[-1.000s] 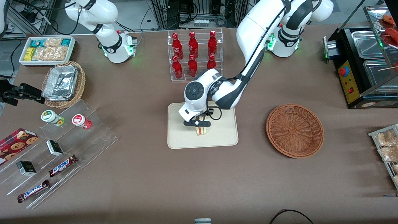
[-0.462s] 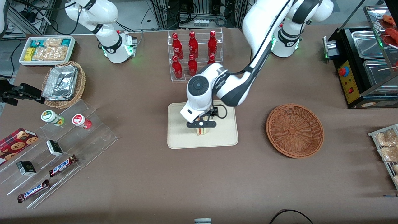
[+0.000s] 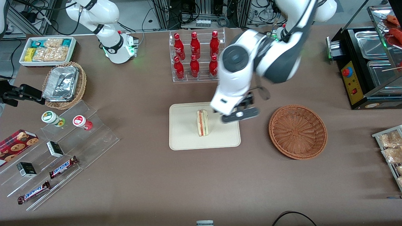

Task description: Place sandwich from basket to tray

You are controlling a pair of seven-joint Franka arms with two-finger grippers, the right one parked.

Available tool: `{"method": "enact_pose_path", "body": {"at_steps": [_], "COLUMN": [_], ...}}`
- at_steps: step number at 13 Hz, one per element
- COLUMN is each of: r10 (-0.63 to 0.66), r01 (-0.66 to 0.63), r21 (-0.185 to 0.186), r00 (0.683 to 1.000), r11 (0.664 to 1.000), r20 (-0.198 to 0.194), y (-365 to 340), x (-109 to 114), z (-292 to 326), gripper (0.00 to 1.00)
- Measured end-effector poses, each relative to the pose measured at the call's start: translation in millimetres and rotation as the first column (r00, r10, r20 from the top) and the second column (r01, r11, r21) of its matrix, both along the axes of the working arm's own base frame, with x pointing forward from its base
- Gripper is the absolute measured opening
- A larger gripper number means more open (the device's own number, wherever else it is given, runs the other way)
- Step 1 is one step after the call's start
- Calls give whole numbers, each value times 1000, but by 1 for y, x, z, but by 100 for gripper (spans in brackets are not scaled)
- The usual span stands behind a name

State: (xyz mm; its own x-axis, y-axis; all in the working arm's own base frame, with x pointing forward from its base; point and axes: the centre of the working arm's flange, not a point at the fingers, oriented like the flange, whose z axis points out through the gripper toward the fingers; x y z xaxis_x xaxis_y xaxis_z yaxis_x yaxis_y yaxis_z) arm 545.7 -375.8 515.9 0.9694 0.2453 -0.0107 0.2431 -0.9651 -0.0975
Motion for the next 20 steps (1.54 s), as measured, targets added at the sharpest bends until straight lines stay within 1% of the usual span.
{"method": "enact_pose_path", "body": {"at_steps": [2,5,7,11,15,17,20], "r10": [56,26,8,-35,-68,-82,-110], "r01": [-56,-25,-7,35,69,81,104], "r21": [12,26,18,10,8,-21,-71], "r00": [998,999,1000,999,995,993,991], "r11": [998,999,1000,999,998,996,992], "r20": [-4,-31,-28,-34,-67,-82,-78], "y": [44,121,168,237,281,307,319], "x": [0,9,15,21,25,27,22], "z": [40,77,97,116,116,116,124], "gripper": [100,100,100,100,100,100,100]}}
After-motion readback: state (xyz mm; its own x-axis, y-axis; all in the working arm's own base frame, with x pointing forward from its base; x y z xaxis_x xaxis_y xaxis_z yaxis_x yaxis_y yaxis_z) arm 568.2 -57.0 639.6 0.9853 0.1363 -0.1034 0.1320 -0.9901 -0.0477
